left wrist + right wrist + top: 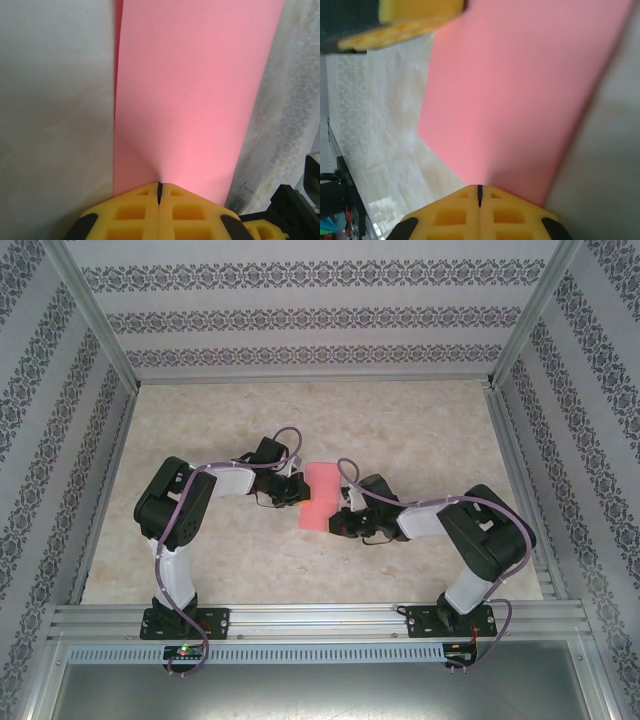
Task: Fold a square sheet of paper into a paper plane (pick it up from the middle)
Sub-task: Fold the square sheet of paper in half at the center of the table.
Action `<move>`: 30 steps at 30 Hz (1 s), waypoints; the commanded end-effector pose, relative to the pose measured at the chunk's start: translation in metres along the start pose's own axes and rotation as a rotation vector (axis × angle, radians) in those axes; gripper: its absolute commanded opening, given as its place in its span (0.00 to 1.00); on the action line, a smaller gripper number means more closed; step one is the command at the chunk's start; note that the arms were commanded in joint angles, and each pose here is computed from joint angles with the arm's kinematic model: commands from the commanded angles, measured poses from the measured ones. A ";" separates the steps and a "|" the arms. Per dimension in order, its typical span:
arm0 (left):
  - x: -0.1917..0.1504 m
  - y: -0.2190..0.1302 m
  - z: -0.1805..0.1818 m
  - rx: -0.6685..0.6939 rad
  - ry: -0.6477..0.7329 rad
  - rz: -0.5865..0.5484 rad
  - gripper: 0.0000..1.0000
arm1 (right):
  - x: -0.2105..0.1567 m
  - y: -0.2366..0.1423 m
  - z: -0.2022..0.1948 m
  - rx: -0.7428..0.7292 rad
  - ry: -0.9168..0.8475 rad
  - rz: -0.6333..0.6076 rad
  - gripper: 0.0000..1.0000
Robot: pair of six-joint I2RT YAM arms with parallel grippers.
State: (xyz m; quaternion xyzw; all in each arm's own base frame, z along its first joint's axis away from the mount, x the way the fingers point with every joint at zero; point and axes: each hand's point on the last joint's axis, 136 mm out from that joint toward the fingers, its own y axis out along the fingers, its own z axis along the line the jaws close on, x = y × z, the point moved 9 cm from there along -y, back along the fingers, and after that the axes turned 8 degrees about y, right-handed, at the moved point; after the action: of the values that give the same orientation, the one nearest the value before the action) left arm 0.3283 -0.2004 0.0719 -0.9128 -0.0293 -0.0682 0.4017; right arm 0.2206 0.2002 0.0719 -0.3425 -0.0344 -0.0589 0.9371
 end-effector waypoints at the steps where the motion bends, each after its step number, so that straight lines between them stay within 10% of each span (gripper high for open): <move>1: -0.069 0.019 0.078 0.431 -0.197 0.226 0.00 | -0.042 -0.010 -0.045 -0.168 0.157 0.127 0.00; 13: -0.008 -0.010 0.028 0.357 0.075 0.093 0.00 | 0.042 -0.053 0.035 -0.059 0.023 -0.208 0.00; 30: 0.013 -0.043 -0.041 0.033 0.122 -0.081 0.10 | 0.119 0.008 0.035 -0.011 0.104 -0.141 0.00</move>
State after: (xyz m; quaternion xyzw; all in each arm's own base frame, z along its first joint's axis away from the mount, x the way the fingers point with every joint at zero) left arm 0.3384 -0.1905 0.1142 -0.8803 -0.0265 -0.1320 0.4548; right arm 0.3346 0.2193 0.1039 -0.3575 -0.0166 -0.1459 0.9223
